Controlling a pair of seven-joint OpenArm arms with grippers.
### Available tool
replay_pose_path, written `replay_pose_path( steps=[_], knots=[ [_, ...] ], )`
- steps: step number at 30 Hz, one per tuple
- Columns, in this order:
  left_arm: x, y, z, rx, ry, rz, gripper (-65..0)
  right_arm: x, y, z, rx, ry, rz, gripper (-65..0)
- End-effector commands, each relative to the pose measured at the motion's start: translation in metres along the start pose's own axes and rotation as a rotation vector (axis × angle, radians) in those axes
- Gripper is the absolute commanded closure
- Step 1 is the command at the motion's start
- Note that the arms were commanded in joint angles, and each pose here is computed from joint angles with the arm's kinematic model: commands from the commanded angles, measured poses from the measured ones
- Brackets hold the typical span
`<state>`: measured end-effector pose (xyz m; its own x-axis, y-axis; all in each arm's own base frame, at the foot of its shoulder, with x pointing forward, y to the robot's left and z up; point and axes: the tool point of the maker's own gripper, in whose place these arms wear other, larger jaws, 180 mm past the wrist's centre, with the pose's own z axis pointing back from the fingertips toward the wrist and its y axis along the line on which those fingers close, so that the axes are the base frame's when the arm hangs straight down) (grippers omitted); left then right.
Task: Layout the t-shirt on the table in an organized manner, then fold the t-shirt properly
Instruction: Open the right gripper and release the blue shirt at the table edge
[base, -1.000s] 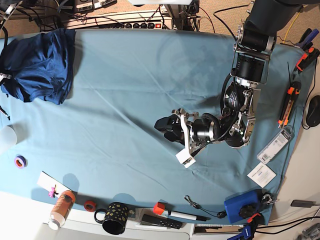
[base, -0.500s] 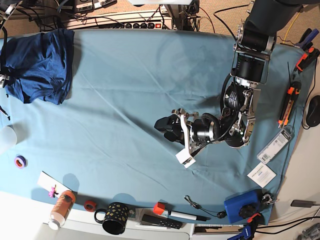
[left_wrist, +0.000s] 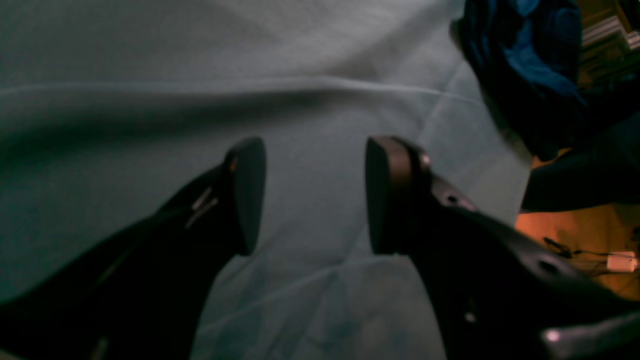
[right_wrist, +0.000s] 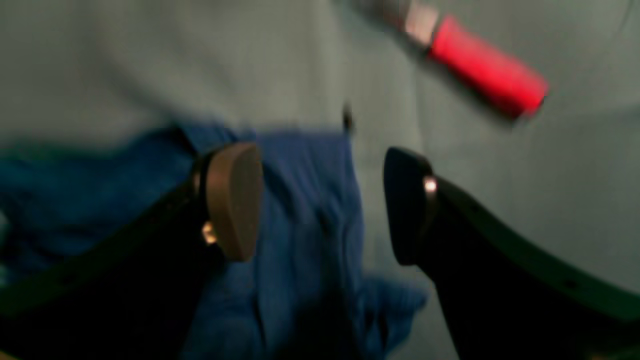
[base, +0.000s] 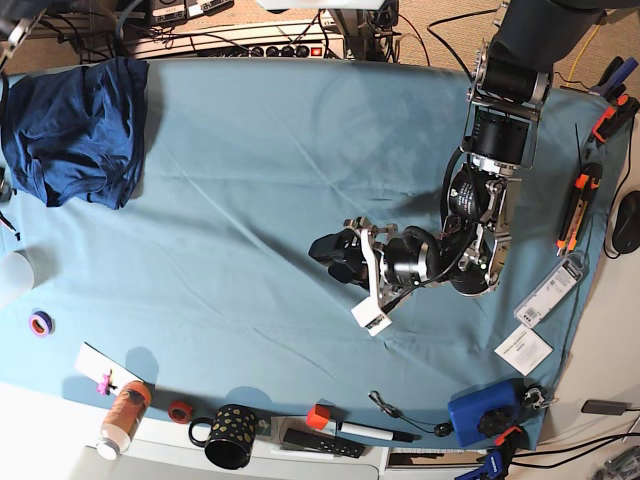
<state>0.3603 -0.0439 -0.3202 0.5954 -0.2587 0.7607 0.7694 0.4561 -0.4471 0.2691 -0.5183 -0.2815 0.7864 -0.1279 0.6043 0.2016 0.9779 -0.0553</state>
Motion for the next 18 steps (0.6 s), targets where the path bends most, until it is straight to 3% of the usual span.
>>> replay_pose_path(
  steps=[1,4,5,9,14,18],
  knots=[
    [0.024,-0.003,0.004,-0.008,-0.058,-0.036,-32.0,0.036,-0.011,0.019,-0.025,-0.097,0.005,-37.3],
    [0.022,0.002,0.005,0.018,-0.037,-0.052,-32.0,0.066,0.001,0.026,0.036,-0.19,-0.033,-35.3],
    [0.022,0.003,0.005,0.025,-0.033,-0.058,-32.0,0.073,0.007,0.028,0.075,-0.211,-0.051,-30.5],
    [0.033,0.014,0.014,0.064,-0.047,-0.088,-32.0,0.079,0.052,0.038,0.323,-0.22,-0.049,0.0],
    [0.048,0.035,0.038,0.129,-0.047,-0.132,-32.0,0.086,0.088,0.056,0.567,-0.306,-0.106,0.0],
    [0.053,0.052,0.059,0.185,-0.034,-0.154,-32.0,0.067,0.092,0.053,0.608,-0.287,-0.146,0.0]
  ],
)
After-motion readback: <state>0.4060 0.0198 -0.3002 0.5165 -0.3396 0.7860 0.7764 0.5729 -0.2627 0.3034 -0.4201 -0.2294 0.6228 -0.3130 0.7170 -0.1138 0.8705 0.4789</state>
